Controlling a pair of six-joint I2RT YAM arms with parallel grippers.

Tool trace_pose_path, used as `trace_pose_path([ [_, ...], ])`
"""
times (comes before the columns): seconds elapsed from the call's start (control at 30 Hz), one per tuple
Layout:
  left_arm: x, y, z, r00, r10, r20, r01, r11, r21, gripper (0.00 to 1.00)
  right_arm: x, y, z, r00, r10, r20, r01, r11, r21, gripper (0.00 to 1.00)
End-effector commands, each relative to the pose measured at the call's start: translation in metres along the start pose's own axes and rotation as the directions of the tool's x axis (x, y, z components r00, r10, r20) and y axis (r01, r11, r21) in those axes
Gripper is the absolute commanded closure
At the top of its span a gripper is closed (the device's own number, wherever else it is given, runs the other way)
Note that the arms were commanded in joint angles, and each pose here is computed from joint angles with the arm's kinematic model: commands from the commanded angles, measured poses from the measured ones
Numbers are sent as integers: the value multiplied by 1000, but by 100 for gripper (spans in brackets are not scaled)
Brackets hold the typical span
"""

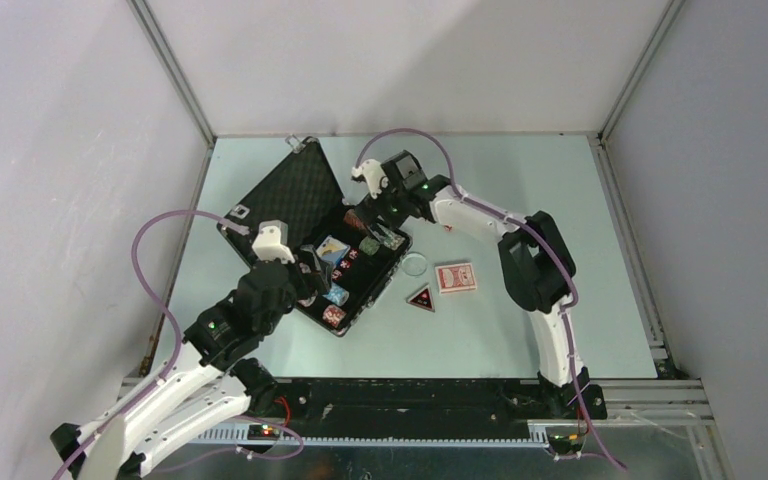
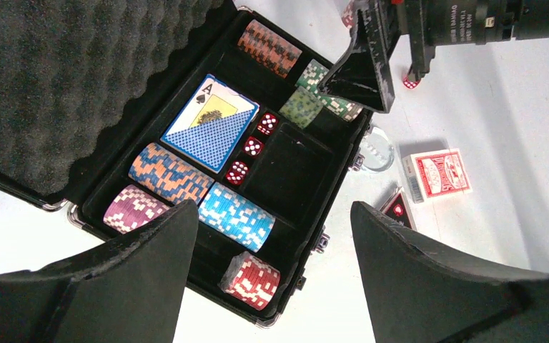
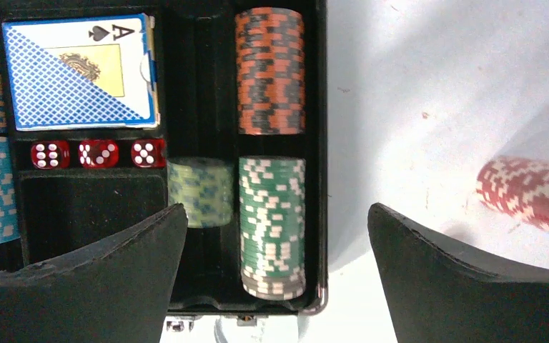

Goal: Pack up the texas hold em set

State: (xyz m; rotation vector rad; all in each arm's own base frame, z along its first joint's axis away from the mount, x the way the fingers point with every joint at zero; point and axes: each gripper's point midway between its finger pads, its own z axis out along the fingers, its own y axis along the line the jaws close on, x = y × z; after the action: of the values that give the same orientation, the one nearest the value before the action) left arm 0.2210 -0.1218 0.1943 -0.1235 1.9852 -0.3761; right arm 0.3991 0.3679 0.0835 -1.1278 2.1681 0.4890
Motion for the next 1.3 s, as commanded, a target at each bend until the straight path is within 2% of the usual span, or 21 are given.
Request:
trace_pose_path([
  [0.0,-1,2,2,1000,-2,12,2,1000,-6,16,-22,-20,-31,993,69,98,-72,997,34,0],
  [0.1,-1,2,1,1000,-5,17,5,1000,-4,16,-35,-37,-45,978,120,172,-133,989,68,1],
  [0.4,5,2,7,1000,-1,1,1,1000,-11,16,-29,-67,-49,968,169,185,-192,975,115,3],
  [0.6,4,1,8,1000,-3,3,3,1000,-7,16,-23,-110,-40,943,238,234,-289,932,217,1],
  [0.8,5,2,9,1000,1,-2,-1,1000,-12,16,-17,-151,-25,920,294,261,-363,889,278,6],
  [1.07,7,1,13,1000,3,-9,-3,1000,-17,16,-23,-173,-3,929,272,250,-337,901,272,22],
  [1.2,7,0,17,1000,8,-15,-9,1000,-19,16,-25,-174,6,929,271,251,-334,908,253,40],
  [1.23,7,-1,17,1000,12,-17,-12,1000,-18,16,-27,-172,7,929,269,254,-330,913,240,46],
  [1.27,8,-1,18,1000,12,-19,-13,1000,-19,16,-29,-170,6,928,267,259,-328,916,231,58],
])
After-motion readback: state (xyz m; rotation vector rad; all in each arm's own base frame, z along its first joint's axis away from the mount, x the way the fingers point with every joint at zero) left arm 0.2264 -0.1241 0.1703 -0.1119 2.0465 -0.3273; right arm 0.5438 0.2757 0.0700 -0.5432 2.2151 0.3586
